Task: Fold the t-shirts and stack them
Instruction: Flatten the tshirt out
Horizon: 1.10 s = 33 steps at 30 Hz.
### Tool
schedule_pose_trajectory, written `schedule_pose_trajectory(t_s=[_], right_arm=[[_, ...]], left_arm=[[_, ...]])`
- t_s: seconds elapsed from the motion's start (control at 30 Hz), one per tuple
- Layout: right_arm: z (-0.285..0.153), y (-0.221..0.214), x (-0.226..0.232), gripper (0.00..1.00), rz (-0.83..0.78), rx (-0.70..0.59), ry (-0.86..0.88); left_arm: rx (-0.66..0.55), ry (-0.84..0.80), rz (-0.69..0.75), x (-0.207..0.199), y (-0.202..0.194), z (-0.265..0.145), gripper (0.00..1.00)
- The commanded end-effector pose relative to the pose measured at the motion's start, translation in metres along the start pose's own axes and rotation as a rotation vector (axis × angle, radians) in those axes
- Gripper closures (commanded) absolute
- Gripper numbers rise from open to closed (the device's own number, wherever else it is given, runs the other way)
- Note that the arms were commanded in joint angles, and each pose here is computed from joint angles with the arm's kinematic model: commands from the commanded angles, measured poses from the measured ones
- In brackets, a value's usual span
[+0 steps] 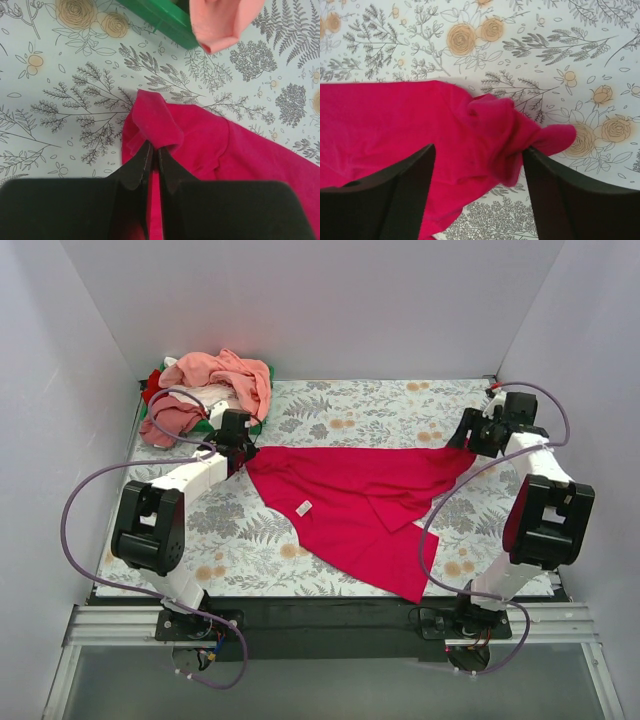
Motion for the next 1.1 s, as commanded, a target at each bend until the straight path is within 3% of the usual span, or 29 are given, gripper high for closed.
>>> schedule_pose_trajectory(t_s=[0.0,0.03,0.07,0.2,0.37,0.53,0.63,0.8,1.07], right_arm=[[-0.018,0.007,0.049,0.21,-0.185,-0.098,-0.025],[-0.027,-0.001,0.057,0.13,-0.211,-0.116,-0.078],[-0.027,-0.016,0.07,0.12,-0.234,-0.096,-0.082],[-0.019,-0.121,0.121,0.13,-0.348,0.08,0.005],[-0.022,-0.191,0.146,0.16,-0.469,0.234,-0.01],[-0.033,-0.19,0.134,0.16,-0.48,0.22,-0.16],[-0.042,-0.189,0.141,0.16,-0.513,0.207,-0.123],[-0.047,-0.219,0.157,0.2,-0.605,0.294,0.009],[-0.029,-0.226,0.147,0.3,-0.619,0.325,-0.114]], left_arm=[[-0.047,-0.065,-0.059,-0.013,0.02,-0.011,1.0],[-0.042,-0.068,-0.06,-0.012,0.018,-0.014,1.0],[-0.039,-0.078,-0.065,-0.012,0.017,-0.016,1.0],[-0.018,-0.103,-0.074,-0.01,0.011,-0.025,1.0],[0.005,-0.095,-0.064,-0.003,0.002,-0.027,1.0],[0.016,-0.087,-0.065,0.002,-0.003,-0.029,1.0],[0.016,-0.088,-0.063,0.002,-0.004,-0.031,1.0],[0.013,-0.084,-0.064,0.005,-0.005,-0.032,1.0],[0.001,-0.073,-0.061,0.009,-0.004,-0.035,1.0]])
Point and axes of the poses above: each gripper's point midway between its finger pads, its own z axis out along the fingers, its own x axis along the line the jaws close on, y = z × x, the point moved 5 cm from there along -z, back along the fingers, and after that the axes turned 2 degrees about z, right-handed, at the moved point
